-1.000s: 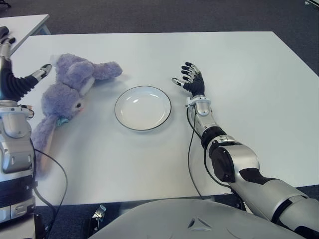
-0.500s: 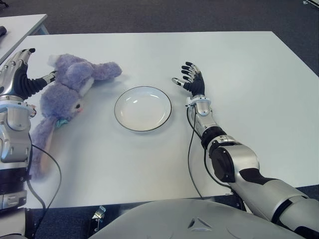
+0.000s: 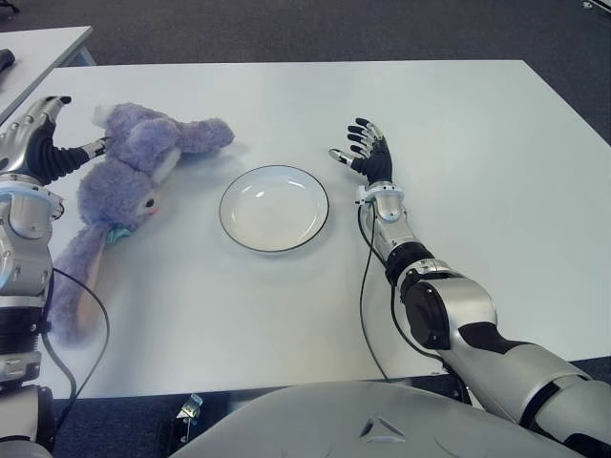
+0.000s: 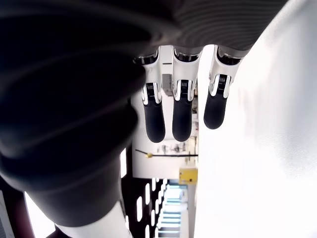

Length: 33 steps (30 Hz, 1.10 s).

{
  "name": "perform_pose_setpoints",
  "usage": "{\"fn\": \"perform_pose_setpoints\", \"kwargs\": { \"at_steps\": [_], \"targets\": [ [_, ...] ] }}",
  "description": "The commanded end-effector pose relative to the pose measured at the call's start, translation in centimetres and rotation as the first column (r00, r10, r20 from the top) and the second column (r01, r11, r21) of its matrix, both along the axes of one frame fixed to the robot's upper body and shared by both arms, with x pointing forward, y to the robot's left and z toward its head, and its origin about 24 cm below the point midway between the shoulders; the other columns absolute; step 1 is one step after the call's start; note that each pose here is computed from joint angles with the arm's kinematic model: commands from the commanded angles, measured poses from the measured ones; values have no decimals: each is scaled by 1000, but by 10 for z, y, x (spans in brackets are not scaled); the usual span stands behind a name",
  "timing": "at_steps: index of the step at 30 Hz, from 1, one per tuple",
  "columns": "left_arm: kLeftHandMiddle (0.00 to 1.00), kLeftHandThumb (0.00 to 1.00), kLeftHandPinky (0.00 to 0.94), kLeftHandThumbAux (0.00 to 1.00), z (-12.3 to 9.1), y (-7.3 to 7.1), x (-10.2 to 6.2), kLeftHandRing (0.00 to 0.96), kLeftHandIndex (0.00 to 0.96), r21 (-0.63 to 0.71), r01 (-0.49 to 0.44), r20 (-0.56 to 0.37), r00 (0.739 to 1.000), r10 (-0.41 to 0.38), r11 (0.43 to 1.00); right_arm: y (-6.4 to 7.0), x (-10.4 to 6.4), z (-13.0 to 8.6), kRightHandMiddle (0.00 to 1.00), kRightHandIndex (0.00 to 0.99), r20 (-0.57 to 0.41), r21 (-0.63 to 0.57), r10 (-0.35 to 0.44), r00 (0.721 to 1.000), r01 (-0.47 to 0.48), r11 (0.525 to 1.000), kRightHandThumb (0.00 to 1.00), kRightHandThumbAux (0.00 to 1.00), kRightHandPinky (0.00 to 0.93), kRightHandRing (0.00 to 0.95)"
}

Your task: Put the doll into the plate.

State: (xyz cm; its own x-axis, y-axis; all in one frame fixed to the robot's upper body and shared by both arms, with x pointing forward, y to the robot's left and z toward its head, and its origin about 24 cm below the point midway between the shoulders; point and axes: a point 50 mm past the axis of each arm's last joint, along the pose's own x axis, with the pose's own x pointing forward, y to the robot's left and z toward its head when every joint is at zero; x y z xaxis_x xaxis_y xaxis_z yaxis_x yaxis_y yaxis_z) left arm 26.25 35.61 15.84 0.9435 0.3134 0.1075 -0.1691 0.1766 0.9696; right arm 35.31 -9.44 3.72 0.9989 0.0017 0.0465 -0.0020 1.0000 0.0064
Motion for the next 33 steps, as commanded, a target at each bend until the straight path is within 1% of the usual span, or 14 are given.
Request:
{"fn": "perform_pose_setpoints", "kwargs": {
  "at_steps": [1, 3, 4, 8, 11, 12, 16, 18, 24, 26, 29, 31, 32, 33],
  "targets": [
    [70, 171, 478, 377, -22, 0, 5, 164, 39, -16, 15, -131, 991, -17, 1000, -4, -67, -99, 237, 163, -439, -3, -23, 898, 24, 1000, 87, 943, 213, 216],
    [73, 165, 524, 377, -26, -1, 5, 174, 38, -21, 20, -149, 989, -23, 1000, -5, -67, -99, 238, 165, -439, -7, -24, 898, 23, 1000, 86, 943, 213, 216],
    [79, 158, 590, 380, -28, -1, 5, 209, 31, -23, 21, -156, 987, -25, 1000, -5, -67, -99, 237, 168, -440, -8, -24, 898, 23, 1000, 86, 941, 211, 215],
    [80, 155, 640, 382, -31, -3, 5, 233, 28, -24, 28, -171, 985, -31, 999, -5, -67, -99, 237, 167, -441, -10, -23, 897, 20, 1000, 85, 941, 211, 214],
    [87, 150, 721, 380, -34, -5, 3, 288, 22, -20, 35, -195, 980, -38, 999, -6, -67, -99, 231, 160, -440, -8, -19, 898, 17, 1000, 87, 942, 207, 209],
    [96, 146, 757, 381, -35, -6, 3, 343, 17, -19, 37, -202, 978, -40, 999, -6, -67, -99, 226, 154, -440, -7, -18, 898, 17, 1000, 89, 941, 205, 204],
    [101, 142, 779, 383, -38, -11, 2, 384, 13, -18, 42, -222, 974, -45, 999, -7, -67, -99, 222, 151, -439, -7, -19, 898, 18, 1000, 96, 938, 204, 202],
    [111, 131, 830, 390, -41, -16, 0, 448, 8, -22, 47, -235, 971, -51, 999, -7, -67, -99, 225, 153, -438, -9, -21, 899, 19, 1000, 98, 938, 212, 205],
    [122, 106, 851, 390, -50, -33, -5, 514, 0, -58, 75, -277, 957, -88, 995, -7, -67, -98, 227, 157, -431, -17, -25, 902, 19, 1000, 99, 940, 215, 208],
    [126, 92, 852, 383, -52, -39, -7, 588, 0, -77, 84, -290, 951, -103, 993, -7, -66, -98, 230, 161, -429, -19, -26, 903, 20, 1000, 101, 944, 220, 211],
    [131, 78, 852, 379, -53, -51, -9, 629, 0, -113, 95, -305, 944, -125, 989, -8, -66, -98, 232, 164, -429, -16, -25, 903, 21, 1000, 120, 946, 222, 214],
    [166, 67, 854, 375, -52, -58, -10, 654, 0, -130, 98, -311, 941, -134, 987, -8, -66, -98, 232, 165, -428, -16, -24, 903, 20, 1000, 137, 946, 222, 215],
    [234, 60, 858, 372, -52, -61, -10, 676, 0, -137, 98, -313, 940, -137, 986, -8, -66, -98, 233, 166, -428, -16, -24, 904, 19, 1000, 142, 948, 223, 216],
    [246, 59, 859, 372, -51, -65, -11, 679, 0, -146, 101, -315, 938, -143, 984, -8, -66, -98, 233, 166, -426, -17, -24, 904, 18, 1000, 144, 948, 223, 216]
  ]
}}
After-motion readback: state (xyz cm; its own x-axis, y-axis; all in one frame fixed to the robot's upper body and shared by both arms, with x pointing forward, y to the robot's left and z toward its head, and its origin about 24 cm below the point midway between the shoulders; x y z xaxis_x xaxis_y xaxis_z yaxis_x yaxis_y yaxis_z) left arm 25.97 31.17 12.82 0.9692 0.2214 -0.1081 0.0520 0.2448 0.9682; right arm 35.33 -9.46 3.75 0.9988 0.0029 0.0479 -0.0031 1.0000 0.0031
